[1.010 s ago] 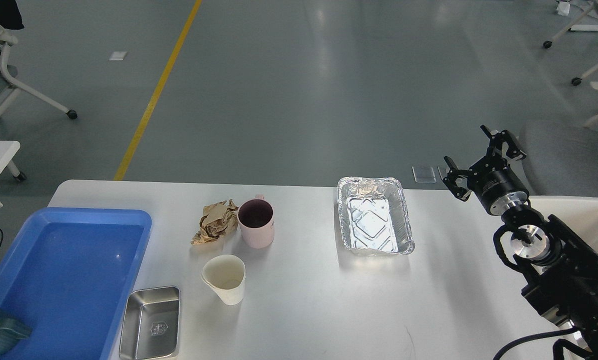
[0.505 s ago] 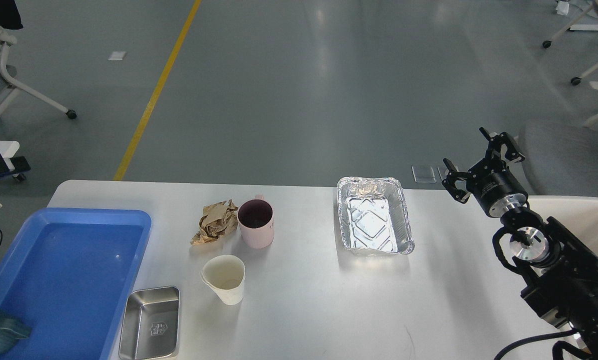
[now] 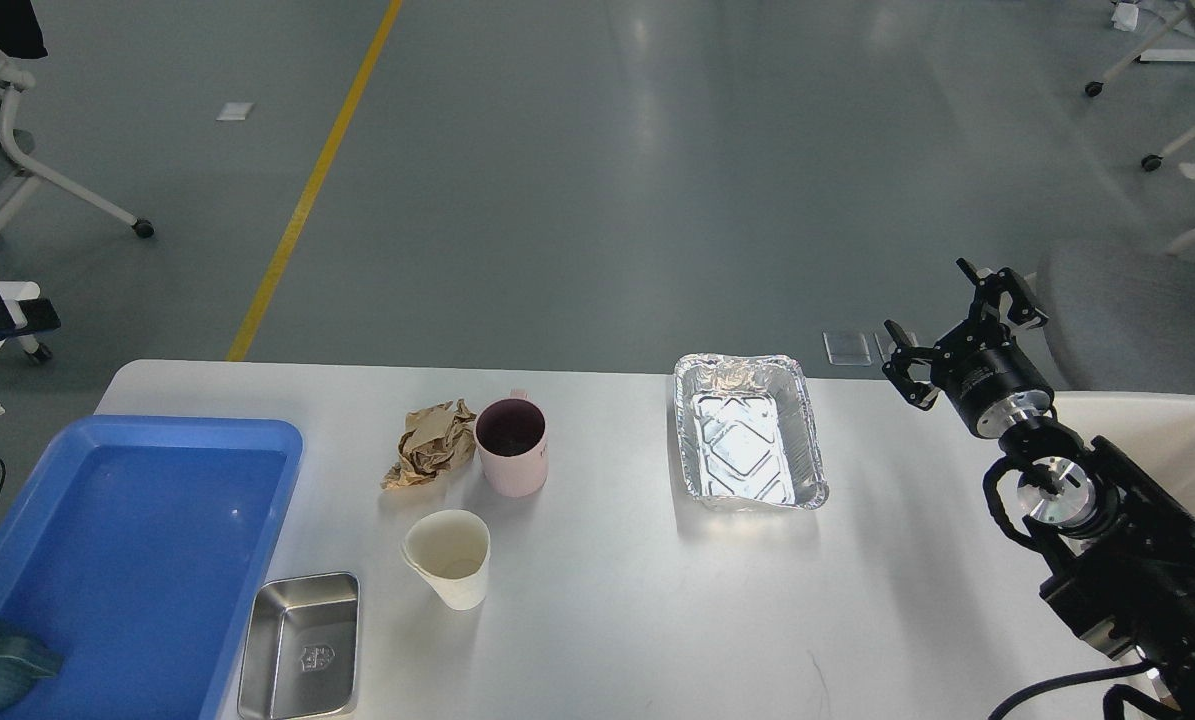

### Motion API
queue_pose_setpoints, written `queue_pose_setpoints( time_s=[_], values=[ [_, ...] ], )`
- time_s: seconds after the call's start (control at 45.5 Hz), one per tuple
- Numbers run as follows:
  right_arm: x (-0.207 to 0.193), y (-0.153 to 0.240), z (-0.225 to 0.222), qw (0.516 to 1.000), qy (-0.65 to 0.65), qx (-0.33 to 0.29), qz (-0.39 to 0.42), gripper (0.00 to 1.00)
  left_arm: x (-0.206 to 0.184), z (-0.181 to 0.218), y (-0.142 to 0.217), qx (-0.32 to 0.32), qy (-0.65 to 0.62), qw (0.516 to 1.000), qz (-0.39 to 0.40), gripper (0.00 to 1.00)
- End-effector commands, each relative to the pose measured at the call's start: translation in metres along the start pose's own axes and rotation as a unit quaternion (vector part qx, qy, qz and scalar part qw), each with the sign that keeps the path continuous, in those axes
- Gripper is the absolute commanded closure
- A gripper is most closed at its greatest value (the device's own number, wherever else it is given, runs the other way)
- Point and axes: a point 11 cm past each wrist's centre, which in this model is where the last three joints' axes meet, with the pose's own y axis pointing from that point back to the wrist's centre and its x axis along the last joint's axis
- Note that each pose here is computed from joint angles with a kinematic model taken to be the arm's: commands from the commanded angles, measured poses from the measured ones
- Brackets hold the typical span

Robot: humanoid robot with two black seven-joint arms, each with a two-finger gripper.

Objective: Tidy desktop
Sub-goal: 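Raise the left gripper and extend it toward the pink mug, then reach the left gripper to the pink mug and grasp it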

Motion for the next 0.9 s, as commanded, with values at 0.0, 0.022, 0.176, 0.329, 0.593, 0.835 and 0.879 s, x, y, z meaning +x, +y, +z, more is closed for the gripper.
queue_pose_setpoints(
  time_s=[0.0, 0.022, 0.176, 0.329, 0.593, 0.835, 0.879],
  values=[
    [0.001, 0.001, 0.0, 1.0, 0.0, 0.0, 0.001, 0.0, -0.004, -0.003, -0.017, 0.0, 0.007, 1.0, -0.003, 0.04],
    [0.001, 0.001, 0.0, 1.0, 0.0, 0.0, 0.001, 0.0, -0.006, -0.004, -0.023, -0.001, 0.011, 1.0, -0.005, 0.04],
    [0.002, 0.002, 0.0, 1.0, 0.001, -0.001, 0.002, 0.0, -0.011, -0.014, -0.069, 0.005, 0.026, 1.0, -0.009, 0.04],
    [0.005, 0.004, 0.002, 1.0, 0.001, -0.003, 0.005, 0.0, -0.018, -0.018, -0.113, -0.004, 0.047, 0.999, -0.015, 0.04],
    [0.009, 0.008, 0.007, 1.0, 0.001, -0.008, 0.01, 0.0, -0.035, 0.001, -0.181, -0.011, 0.041, 0.999, -0.028, 0.04],
    [0.01, 0.009, 0.009, 1.0, 0.002, -0.011, 0.011, 0.0, -0.073, 0.058, -0.251, -0.031, -0.009, 0.998, -0.061, 0.06],
    [0.01, 0.009, 0.009, 1.0, 0.002, -0.011, 0.011, 0.0, -0.083, 0.067, -0.26, -0.033, -0.018, 0.997, -0.073, 0.06]
  ],
)
